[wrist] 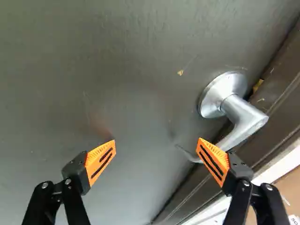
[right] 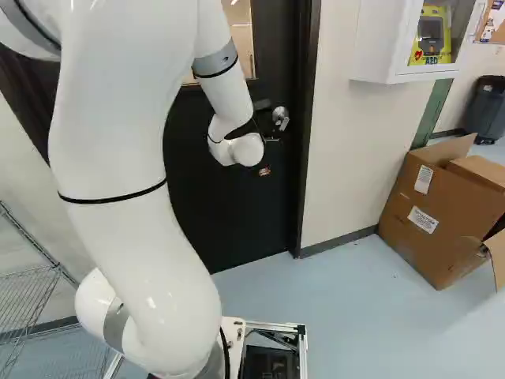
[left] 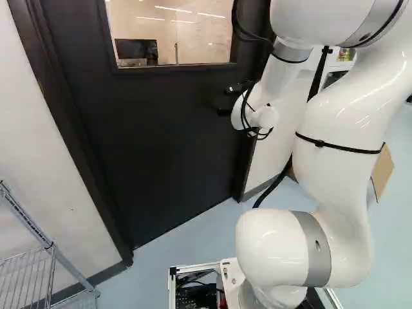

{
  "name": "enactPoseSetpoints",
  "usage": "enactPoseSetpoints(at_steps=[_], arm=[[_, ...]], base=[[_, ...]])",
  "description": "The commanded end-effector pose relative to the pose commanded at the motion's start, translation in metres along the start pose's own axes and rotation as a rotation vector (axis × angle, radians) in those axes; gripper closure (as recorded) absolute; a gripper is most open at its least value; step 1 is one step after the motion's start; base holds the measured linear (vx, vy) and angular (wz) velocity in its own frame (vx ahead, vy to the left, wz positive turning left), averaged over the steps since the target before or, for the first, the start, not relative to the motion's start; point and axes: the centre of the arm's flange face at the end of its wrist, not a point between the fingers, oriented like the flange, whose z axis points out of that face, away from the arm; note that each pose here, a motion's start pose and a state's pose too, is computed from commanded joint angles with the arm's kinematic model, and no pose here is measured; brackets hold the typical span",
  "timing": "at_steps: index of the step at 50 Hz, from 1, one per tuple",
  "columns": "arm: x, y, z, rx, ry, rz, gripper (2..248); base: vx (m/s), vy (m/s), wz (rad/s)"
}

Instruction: Open the door and move inside

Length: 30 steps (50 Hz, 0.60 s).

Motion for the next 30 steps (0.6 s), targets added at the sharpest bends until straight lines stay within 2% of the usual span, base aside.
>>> enactPoseSetpoints(at_steps=[12,30], arm=[[-0.011,-0.002,0.004,0.005,-0.021,0.006,3],[-0.012,-0.002,0.005,0.006,-0.023,0.007,3]], base=[[0.0,0.0,0.0],[0.0,0.0,0.0]])
